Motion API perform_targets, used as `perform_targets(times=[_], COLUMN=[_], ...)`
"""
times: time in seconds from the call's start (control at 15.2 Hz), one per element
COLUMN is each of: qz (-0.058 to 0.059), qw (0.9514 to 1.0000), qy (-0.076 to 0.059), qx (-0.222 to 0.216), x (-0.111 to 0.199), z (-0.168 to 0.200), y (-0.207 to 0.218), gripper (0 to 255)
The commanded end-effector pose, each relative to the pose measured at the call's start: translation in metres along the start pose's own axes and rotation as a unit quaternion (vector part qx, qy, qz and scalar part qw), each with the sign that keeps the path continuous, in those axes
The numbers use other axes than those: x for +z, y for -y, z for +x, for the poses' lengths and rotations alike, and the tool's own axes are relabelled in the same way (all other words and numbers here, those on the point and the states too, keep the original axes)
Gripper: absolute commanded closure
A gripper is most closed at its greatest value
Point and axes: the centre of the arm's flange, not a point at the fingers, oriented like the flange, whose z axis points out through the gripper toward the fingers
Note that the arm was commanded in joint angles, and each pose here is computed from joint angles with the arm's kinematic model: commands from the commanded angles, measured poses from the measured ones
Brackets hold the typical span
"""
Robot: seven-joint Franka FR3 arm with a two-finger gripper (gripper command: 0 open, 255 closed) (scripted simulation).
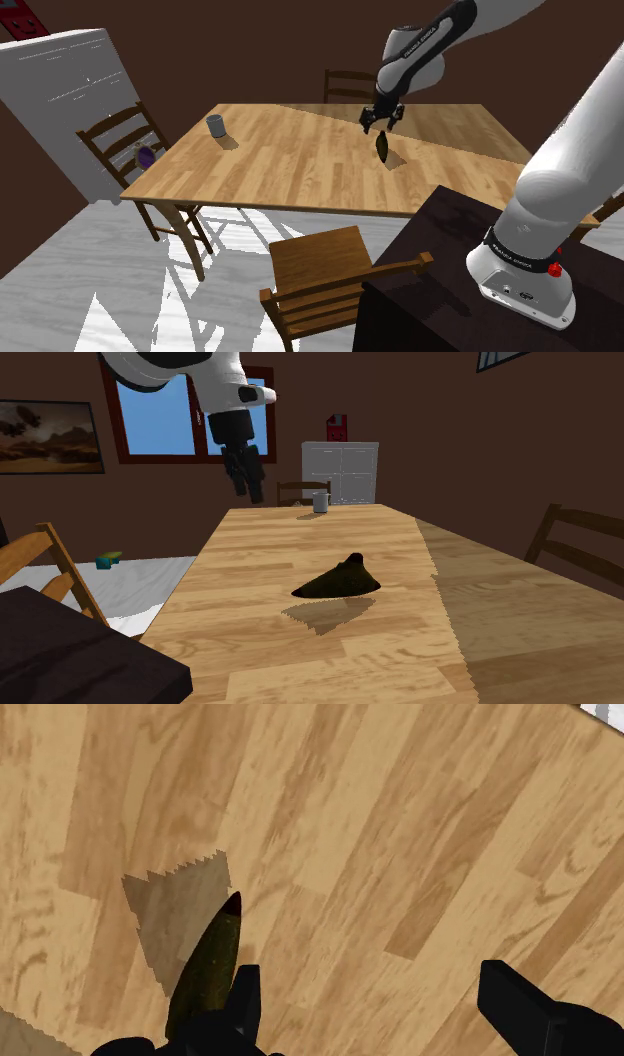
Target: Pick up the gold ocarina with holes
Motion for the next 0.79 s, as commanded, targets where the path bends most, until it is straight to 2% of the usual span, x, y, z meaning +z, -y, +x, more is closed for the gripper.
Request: perform_targets(times=[0.0, 0.33, 0.53, 0.73], qz=[-0.003, -0.009, -0.013, -0.016], qw=[0.9995, 0.9941, 0.9881, 0.98], qy=[-0.011, -0.035, -0.049, -0.064], qx=[0.03, 0.102, 0.145, 0.188], x=[0.02, 0.065, 0.091, 0.117], z=[0.012, 0.042, 0.059, 0.075], y=[-0.01, -0.038, -0.057, -0.078], gripper=[0, 0, 0, 0])
